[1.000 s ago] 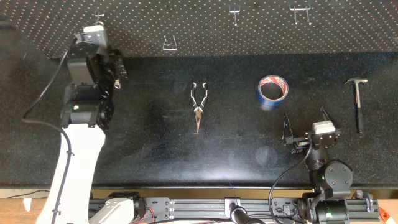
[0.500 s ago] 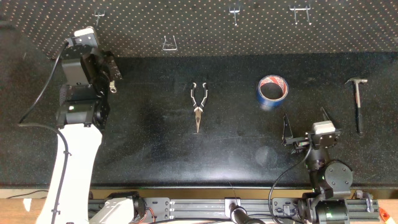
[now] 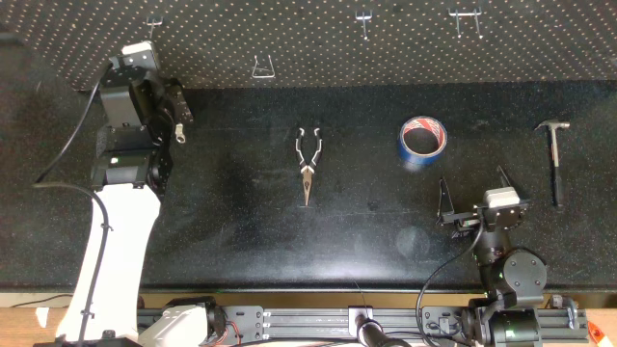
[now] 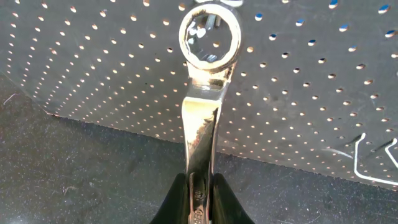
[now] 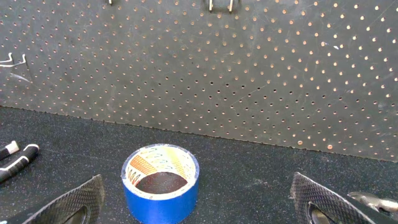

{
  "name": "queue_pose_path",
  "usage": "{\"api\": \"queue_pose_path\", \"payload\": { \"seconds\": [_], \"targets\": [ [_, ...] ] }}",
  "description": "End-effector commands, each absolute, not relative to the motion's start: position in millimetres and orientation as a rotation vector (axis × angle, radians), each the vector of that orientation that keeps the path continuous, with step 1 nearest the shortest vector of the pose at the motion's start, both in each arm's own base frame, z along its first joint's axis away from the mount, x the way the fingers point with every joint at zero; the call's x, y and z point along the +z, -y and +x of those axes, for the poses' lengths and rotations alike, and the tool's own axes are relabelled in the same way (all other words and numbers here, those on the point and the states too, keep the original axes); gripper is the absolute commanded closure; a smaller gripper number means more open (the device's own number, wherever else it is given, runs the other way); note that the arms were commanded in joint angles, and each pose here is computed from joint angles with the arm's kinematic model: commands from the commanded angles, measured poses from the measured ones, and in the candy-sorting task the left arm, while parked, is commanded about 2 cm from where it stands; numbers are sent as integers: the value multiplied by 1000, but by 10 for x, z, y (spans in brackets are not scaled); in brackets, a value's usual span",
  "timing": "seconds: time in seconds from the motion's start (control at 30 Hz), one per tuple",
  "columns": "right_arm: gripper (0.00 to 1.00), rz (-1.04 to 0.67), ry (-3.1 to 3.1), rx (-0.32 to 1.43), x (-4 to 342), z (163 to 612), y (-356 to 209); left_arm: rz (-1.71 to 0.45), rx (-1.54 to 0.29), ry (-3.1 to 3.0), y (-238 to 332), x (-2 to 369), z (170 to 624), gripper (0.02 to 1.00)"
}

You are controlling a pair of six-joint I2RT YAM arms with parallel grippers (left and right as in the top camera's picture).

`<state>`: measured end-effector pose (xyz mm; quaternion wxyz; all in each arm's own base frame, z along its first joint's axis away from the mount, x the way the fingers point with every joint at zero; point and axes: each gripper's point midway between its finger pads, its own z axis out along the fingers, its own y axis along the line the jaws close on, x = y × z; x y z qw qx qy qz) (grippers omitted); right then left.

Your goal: Place Tools Onto Pegboard

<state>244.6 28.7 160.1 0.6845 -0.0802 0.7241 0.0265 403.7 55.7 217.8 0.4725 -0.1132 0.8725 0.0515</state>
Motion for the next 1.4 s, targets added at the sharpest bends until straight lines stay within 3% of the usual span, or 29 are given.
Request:
{"api": "queue_pose_path", "payload": {
  "seconds": [0.03, 0.7, 0.77, 0.8, 0.83, 0.87, 0.9, 1.07, 1.17, 1.23, 1.33, 1.4],
  "targets": [
    [25, -193, -1622, 57, 1590, 2440, -305, -267, 127, -2136, -563, 2159, 4091, 989],
    [25, -193, -1622, 57, 1590, 2440, -305, -276, 128, -2066, -650, 2023, 4477, 987],
    [25, -193, -1622, 57, 1590, 2440, -305, -276, 128, -2049, -654, 2059, 4497, 869],
    [27, -193, -1622, 57, 1590, 2440, -305, -276, 127, -2041, -655, 2076, 4506, 728],
    [25, -193, -1622, 57, 1590, 2440, -305, -275, 128, -2041, -655, 2077, 4505, 505],
    [25, -193, -1622, 57, 1590, 2440, -305, -275, 129, -2045, -654, 2082, 4488, 218],
    [25, -193, -1622, 57, 1590, 2440, -305, -249, 145, -2057, -648, 2105, 4441, 42],
    [25, -193, -1622, 57, 1590, 2440, -305, -223, 183, -2228, -598, 2145, 3751, 23],
    [25, -193, -1622, 57, 1590, 2440, -305, -261, 45, -2303, -388, 2241, 3195, 25],
    [25, -193, -1623, 57, 1590, 2440, -305, -260, 93, -2299, -422, 2351, 2926, 23],
    [25, -193, -1622, 57, 1590, 2440, -305, -235, -86, -2280, -177, 2430, 2860, 23],
    [25, -193, -1622, 57, 1590, 2440, -305, -244, -139, -2387, 17, 2225, 2761, 20]
  ]
}}
